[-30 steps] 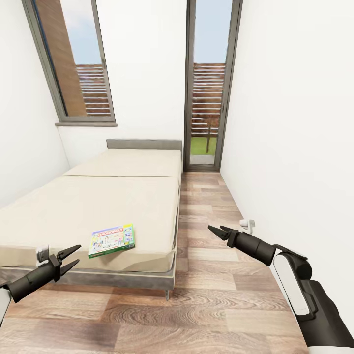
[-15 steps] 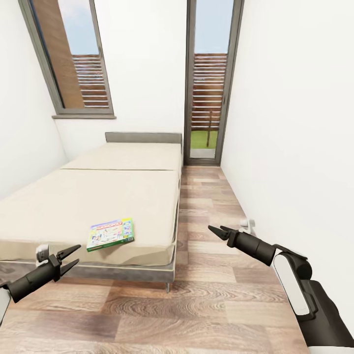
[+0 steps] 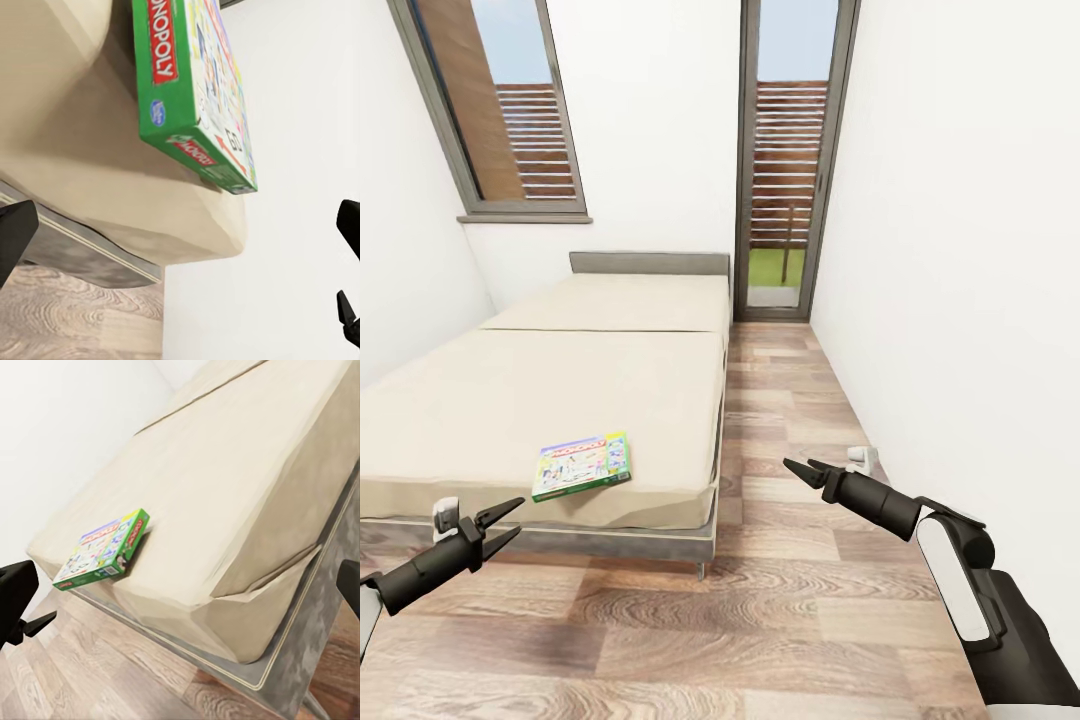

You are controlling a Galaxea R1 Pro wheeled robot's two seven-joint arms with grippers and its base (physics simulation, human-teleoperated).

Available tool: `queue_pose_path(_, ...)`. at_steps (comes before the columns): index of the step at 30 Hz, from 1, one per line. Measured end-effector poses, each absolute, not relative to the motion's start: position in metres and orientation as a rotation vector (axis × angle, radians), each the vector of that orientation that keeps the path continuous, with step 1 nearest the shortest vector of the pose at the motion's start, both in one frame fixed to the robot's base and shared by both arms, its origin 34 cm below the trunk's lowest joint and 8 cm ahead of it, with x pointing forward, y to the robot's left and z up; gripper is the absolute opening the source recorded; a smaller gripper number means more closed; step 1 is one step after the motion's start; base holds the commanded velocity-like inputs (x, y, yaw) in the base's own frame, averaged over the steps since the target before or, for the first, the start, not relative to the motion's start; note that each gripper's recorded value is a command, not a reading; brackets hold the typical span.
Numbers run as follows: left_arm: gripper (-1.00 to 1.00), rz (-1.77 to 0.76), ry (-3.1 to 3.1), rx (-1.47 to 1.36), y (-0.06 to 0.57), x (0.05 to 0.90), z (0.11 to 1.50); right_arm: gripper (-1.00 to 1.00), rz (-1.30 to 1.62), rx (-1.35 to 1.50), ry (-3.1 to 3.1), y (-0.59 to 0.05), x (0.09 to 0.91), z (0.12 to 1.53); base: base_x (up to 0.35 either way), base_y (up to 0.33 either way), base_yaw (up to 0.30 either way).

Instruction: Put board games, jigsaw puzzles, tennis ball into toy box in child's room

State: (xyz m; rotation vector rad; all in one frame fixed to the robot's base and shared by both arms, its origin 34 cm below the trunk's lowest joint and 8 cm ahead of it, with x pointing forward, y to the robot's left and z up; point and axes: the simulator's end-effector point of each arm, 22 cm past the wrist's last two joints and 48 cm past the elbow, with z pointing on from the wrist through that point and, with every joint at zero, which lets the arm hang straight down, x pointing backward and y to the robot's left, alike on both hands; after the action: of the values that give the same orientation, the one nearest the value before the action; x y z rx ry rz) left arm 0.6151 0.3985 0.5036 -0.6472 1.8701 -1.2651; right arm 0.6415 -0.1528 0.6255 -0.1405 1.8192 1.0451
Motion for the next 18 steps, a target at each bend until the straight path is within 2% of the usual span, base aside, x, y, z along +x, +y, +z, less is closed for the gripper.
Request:
queue_pose_path(9, 1.0, -1.264, 1.872, -0.646, 0.3974, 0.6151, 0.5027, 1.0, 1.046, -0.141, 1.817, -0.1526, 0.6414, 0.626, 0.0, -0.003, 0.0)
queue_pose_path(18, 1.0, -1.263, 1.872, -0.647, 0.3973, 0.6152, 0.5023, 1.0, 1.045, -0.143, 1.817, -0.1525, 0.6413, 0.6264, 0.0, -0.124, 0.0)
